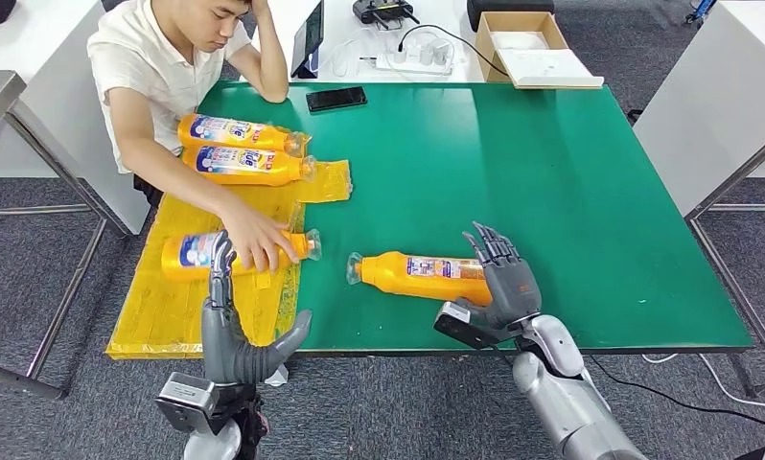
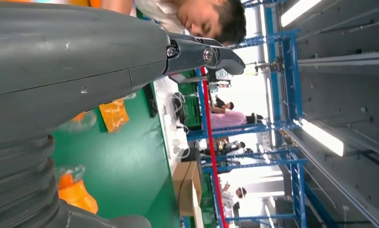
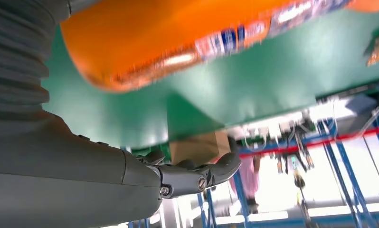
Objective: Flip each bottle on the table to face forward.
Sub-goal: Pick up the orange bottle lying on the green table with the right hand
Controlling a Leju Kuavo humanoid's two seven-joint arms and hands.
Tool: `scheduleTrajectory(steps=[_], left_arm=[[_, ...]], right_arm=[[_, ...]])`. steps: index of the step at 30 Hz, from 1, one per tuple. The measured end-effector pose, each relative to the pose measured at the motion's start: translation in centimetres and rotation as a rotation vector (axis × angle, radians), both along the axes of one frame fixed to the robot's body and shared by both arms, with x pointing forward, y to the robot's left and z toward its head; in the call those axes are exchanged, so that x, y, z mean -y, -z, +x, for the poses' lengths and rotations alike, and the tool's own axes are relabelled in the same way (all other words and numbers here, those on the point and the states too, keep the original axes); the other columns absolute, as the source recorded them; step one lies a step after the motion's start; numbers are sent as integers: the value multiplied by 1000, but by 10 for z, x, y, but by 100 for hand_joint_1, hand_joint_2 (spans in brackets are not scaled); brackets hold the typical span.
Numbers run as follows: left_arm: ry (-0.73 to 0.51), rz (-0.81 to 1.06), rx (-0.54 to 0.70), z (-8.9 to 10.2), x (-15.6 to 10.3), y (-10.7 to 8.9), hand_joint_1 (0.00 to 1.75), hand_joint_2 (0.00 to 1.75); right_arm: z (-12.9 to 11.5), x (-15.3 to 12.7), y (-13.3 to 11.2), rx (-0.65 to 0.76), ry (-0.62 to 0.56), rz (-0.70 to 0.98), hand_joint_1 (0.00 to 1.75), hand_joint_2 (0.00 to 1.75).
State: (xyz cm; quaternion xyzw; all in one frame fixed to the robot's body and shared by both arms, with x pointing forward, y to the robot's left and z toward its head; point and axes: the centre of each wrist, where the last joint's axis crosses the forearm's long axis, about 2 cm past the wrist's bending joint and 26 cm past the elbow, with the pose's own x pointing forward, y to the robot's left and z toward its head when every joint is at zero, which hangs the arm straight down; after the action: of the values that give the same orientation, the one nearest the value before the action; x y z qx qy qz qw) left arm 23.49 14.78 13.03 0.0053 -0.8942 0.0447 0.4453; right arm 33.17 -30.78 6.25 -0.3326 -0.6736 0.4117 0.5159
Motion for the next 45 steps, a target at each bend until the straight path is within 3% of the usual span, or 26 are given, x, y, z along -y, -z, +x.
scheduleTrajectory(steps=[11,23,24,27,28,32,45], left_arm=[[34,0,5,4,6,-2,0,175],[93,24,0,10,12,-5,0,175],[95,26,1,10,13,-5,0,175],[96,35,1,11,13,-5,0,175],[99,38,0,11,13,-6,0,175],[131,41,-18,13,14,-7,0,175],[165,42,-29,14,14,-7,0,175]], right_arm=[[6,-16,14,-210,-41,11,0,175],[42,-23,-6,-509,-9,-217,0,175],[43,-23,-6,-516,-9,-230,27,175],[46,-25,-8,-528,-3,-272,151,175],[46,-25,-8,-532,-1,-285,167,175],[49,-27,-10,-560,0,-331,174,175],[53,-27,-13,-568,-32,-354,175,175]])
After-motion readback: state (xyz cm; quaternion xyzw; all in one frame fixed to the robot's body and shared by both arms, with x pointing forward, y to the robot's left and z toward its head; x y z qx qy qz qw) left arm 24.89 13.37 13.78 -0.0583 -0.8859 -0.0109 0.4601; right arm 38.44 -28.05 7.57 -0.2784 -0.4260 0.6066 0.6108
